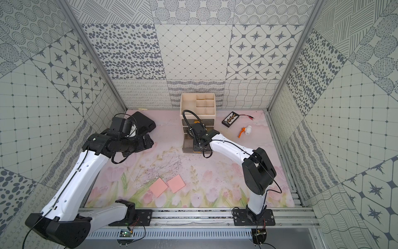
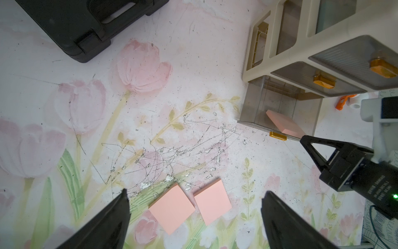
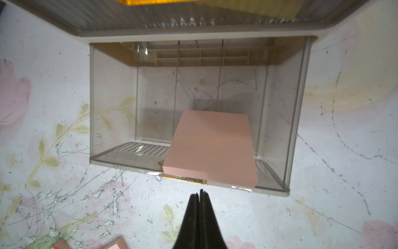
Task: Please put the sticky notes in the drawer by color
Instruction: Pick up the sticky notes from the center of the board.
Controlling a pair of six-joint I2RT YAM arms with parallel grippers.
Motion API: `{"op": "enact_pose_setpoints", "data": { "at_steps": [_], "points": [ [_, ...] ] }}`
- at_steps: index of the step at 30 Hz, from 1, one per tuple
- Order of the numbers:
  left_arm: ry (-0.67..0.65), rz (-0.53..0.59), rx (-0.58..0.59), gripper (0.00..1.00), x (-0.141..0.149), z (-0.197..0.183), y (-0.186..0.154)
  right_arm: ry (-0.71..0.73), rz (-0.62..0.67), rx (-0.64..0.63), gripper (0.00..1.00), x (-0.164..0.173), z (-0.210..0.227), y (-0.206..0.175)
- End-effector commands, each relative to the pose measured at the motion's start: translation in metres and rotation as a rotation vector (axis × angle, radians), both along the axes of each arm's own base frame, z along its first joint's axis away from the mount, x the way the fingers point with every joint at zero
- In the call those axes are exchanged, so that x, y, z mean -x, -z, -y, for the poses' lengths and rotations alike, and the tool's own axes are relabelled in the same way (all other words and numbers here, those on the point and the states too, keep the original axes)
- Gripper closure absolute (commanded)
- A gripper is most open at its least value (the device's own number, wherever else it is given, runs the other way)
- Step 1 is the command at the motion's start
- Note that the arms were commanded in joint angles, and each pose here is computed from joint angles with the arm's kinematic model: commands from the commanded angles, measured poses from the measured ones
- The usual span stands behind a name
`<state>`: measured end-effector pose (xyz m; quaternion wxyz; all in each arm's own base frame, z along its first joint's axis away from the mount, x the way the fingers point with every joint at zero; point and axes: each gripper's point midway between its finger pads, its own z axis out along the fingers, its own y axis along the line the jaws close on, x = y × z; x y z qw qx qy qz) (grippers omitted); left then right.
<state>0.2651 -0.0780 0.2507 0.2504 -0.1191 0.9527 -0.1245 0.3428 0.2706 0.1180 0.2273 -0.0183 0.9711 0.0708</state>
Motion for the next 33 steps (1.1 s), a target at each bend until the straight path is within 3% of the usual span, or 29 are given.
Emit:
{"op": "enact_pose_setpoints", "data": {
  "at_steps": [1, 12, 20, 22, 25, 29, 33],
  "points": [
    [-0.006, -0.006, -0.009, 0.03, 0.000, -0.002, 0.001, 0.001, 0.020, 0.004, 1.00, -0.014, -0.006, 0.005],
    [-0.008, -0.009, -0.016, 0.03, -0.001, -0.003, 0.003, 0.023, 0.020, 0.015, 1.00, -0.023, 0.001, 0.014],
    [-0.015, 0.000, -0.019, 0.03, -0.002, -0.004, 0.001, 0.011, 0.086, -0.058, 1.00, -0.020, -0.005, -0.033],
    [-0.013, 0.006, -0.014, 0.03, -0.002, -0.004, 0.000, 0.005, 0.088, -0.066, 0.96, -0.010, -0.007, -0.042],
    [-0.007, 0.007, -0.018, 0.03, -0.003, -0.004, -0.001, -0.031, 0.047, -0.069, 0.78, 0.017, -0.017, -0.043],
    [-0.002, -0.024, 0.092, 0.01, 0.001, -0.004, -0.005, -0.168, -0.005, -0.060, 0.16, 0.070, -0.042, -0.027],
    [-0.051, -0.039, 0.270, 0.00, 0.000, -0.015, -0.012, -0.302, -0.067, -0.015, 0.02, 0.114, -0.059, -0.003]
  ]
}}
